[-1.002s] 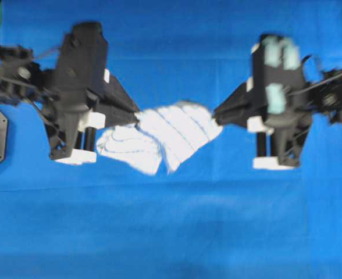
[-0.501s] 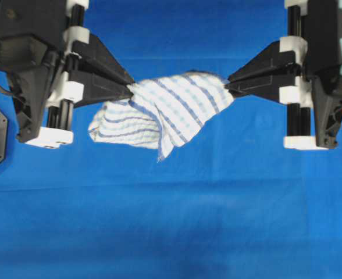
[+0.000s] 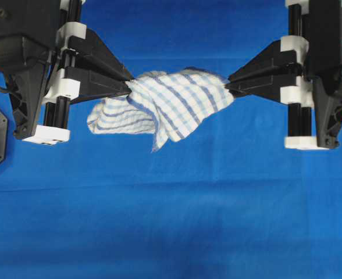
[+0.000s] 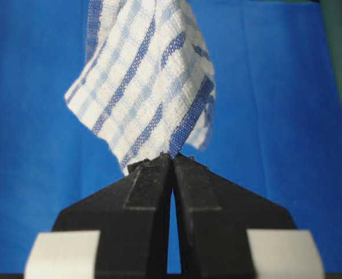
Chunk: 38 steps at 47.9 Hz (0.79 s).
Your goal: Lift the towel with both arms.
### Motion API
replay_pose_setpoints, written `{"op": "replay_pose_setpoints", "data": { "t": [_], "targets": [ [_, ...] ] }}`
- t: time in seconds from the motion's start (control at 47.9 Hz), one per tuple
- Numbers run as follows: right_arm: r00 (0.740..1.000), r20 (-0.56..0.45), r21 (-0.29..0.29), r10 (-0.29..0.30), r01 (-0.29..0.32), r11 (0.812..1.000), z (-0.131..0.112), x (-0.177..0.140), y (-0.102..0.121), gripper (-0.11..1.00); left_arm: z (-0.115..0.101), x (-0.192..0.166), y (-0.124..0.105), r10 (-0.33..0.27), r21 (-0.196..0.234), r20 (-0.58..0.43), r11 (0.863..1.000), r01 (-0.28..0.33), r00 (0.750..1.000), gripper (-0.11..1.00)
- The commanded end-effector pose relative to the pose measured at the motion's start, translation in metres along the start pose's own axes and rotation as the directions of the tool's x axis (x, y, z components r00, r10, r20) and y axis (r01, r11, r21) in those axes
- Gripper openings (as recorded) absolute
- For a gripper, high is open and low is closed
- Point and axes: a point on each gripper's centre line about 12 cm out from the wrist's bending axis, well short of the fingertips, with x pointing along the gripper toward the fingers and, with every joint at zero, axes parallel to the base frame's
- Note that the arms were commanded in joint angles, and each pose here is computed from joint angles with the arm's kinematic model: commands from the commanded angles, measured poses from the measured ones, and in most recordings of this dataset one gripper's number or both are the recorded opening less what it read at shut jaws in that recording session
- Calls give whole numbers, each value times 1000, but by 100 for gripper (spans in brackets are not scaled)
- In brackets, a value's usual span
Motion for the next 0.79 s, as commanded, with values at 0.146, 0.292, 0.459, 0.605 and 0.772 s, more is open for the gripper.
{"op": "replay_pose_setpoints", "data": {
  "t": [0.146,0.292,0.459,0.605,0.772],
  "targets": [
    [999,46,5,-11,11,1000,9,-14,-6,4,10,-7,5,18,34,55,999,-20,998,14],
    [998,37,-9,-46,47,999,8,-13,-12,48,8,-9,9,28,24,55,999,-30,998,54],
    [997,10,-22,-79,79,997,4,-12,-15,69,3,-11,9,30,21,45,999,-31,999,92],
    [997,-19,-14,-72,72,997,-2,-7,-13,69,-10,-5,7,21,17,11,1000,-22,1000,93],
    [996,-84,6,-43,44,999,-19,13,-2,69,-34,11,1,1,18,-57,1000,0,998,92]
  ]
}}
